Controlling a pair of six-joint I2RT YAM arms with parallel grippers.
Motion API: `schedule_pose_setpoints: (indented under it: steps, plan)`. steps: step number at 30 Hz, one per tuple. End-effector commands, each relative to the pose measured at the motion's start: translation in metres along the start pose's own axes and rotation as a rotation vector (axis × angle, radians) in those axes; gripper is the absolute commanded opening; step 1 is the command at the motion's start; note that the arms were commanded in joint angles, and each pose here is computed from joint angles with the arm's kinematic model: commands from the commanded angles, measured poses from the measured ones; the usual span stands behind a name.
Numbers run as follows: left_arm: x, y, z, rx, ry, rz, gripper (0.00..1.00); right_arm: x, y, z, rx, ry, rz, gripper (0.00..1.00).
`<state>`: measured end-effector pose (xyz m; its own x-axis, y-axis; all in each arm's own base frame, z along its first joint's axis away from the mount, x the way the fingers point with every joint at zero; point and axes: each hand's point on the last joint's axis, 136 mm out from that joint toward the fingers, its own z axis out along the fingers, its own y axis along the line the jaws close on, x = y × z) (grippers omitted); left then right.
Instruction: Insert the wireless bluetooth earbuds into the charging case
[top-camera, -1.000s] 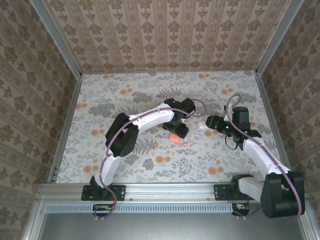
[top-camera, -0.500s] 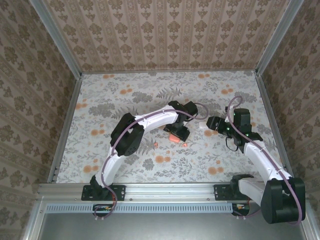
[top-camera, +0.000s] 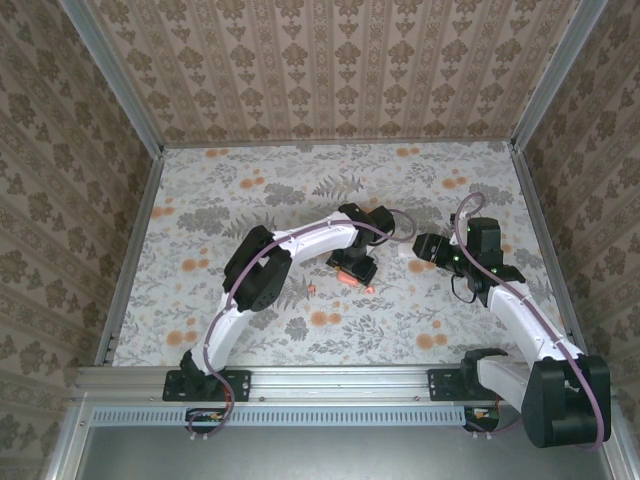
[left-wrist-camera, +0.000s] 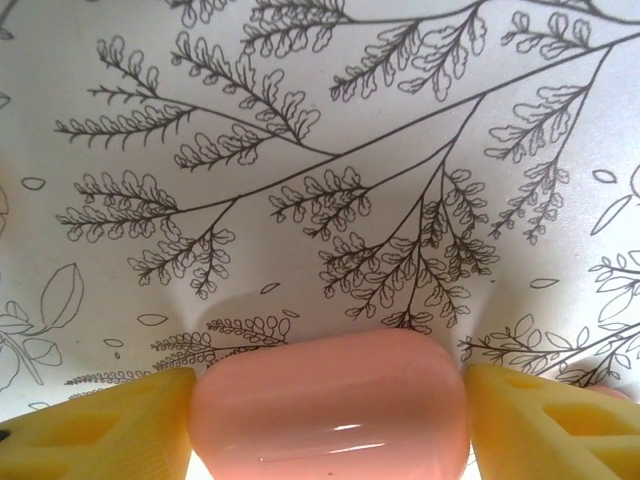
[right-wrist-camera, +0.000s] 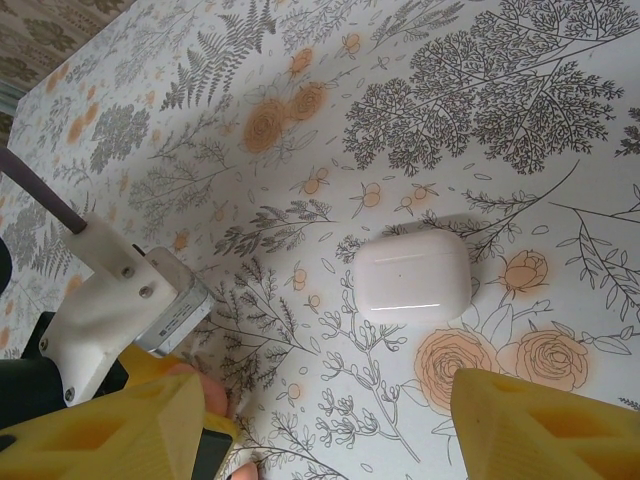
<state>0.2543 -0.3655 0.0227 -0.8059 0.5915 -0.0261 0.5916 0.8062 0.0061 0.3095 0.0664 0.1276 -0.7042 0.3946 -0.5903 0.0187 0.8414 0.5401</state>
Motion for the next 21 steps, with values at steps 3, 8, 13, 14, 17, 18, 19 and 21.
schedule_pose_setpoints:
  steps: [3, 8, 13, 14, 17, 18, 19, 21]
  plan:
    - [0.014, 0.003, 0.004, -0.017, 0.054, -0.023, 0.63, 0.000, 0.001, -0.004, -0.010, -0.011, 0.001, 0.67]
    - [0.013, 0.006, -0.004, -0.030, 0.027, -0.008, 0.62, -0.001, 0.002, -0.005, -0.012, -0.015, 0.001, 0.67]
    - [0.006, 0.012, -0.025, -0.044, -0.056, 0.025, 0.59, -0.002, 0.008, -0.010, -0.033, -0.016, -0.027, 0.65]
    - [0.004, 0.011, -0.029, -0.036, -0.083, 0.042, 0.59, -0.002, 0.009, -0.012, -0.032, -0.018, -0.038, 0.65]
    - [0.000, 0.010, -0.039, -0.009, -0.167, 0.096, 0.57, 0.001, 0.007, -0.015, -0.020, -0.005, -0.057, 0.66]
    - [-0.001, 0.010, -0.043, -0.002, -0.194, 0.120, 0.56, 0.003, 0.009, -0.016, -0.029, 0.007, -0.060, 0.66]
    - [0.000, 0.011, -0.046, -0.001, -0.222, 0.149, 0.54, 0.006, 0.014, -0.016, -0.056, 0.029, -0.070, 0.67]
    - [-0.001, 0.008, -0.054, 0.028, -0.289, 0.219, 0.51, 0.013, 0.030, -0.017, -0.148, 0.090, -0.088, 0.66]
